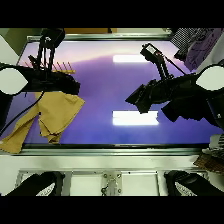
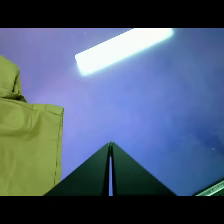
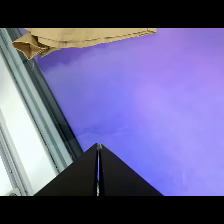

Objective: Fold the clothes and pants, and hang the long-sleeved shirts on hangers.

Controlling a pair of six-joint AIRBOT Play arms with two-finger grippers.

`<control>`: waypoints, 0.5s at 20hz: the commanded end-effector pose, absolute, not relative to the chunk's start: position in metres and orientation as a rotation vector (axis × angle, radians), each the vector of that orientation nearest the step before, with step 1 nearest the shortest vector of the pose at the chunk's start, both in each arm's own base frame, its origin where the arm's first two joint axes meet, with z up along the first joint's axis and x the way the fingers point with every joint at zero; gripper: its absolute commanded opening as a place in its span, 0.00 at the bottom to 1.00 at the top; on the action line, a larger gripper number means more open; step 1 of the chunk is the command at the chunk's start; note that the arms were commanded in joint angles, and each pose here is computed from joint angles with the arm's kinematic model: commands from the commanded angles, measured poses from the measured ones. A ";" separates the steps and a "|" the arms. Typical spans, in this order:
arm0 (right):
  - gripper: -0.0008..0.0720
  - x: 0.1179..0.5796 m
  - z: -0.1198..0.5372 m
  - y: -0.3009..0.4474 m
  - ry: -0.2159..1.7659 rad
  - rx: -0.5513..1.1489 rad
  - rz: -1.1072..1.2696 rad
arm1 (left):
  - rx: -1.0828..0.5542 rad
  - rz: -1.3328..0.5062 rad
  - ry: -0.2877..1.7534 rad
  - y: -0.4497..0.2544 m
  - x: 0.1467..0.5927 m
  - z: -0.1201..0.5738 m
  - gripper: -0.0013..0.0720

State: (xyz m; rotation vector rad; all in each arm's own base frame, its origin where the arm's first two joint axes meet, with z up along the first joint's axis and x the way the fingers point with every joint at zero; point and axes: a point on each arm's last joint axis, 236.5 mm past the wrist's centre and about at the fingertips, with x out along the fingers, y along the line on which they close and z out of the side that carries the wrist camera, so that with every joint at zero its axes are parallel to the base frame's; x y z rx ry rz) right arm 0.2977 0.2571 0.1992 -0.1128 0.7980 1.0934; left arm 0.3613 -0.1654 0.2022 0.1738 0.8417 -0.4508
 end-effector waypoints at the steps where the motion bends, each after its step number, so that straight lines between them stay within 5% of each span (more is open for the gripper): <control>1: 0.04 0.297 0.199 0.257 0.800 -0.113 1.095 | 0.161 -0.451 0.787 -0.169 0.370 0.211 0.04; 4: 0.04 0.297 0.199 0.257 0.800 -0.113 1.095 | 0.183 -0.439 0.816 -0.164 0.366 0.206 0.10; 5: 0.04 0.297 0.199 0.257 0.800 -0.113 1.095 | 0.210 -0.390 0.820 -0.149 0.371 0.204 0.66; 6: 0.04 0.297 0.199 0.257 0.800 -0.113 1.095 | 0.209 -0.308 0.825 -0.127 0.379 0.203 0.98; 10: 0.04 0.297 0.199 0.257 0.800 -0.113 1.094 | 0.115 0.026 0.943 -0.009 0.401 0.167 0.99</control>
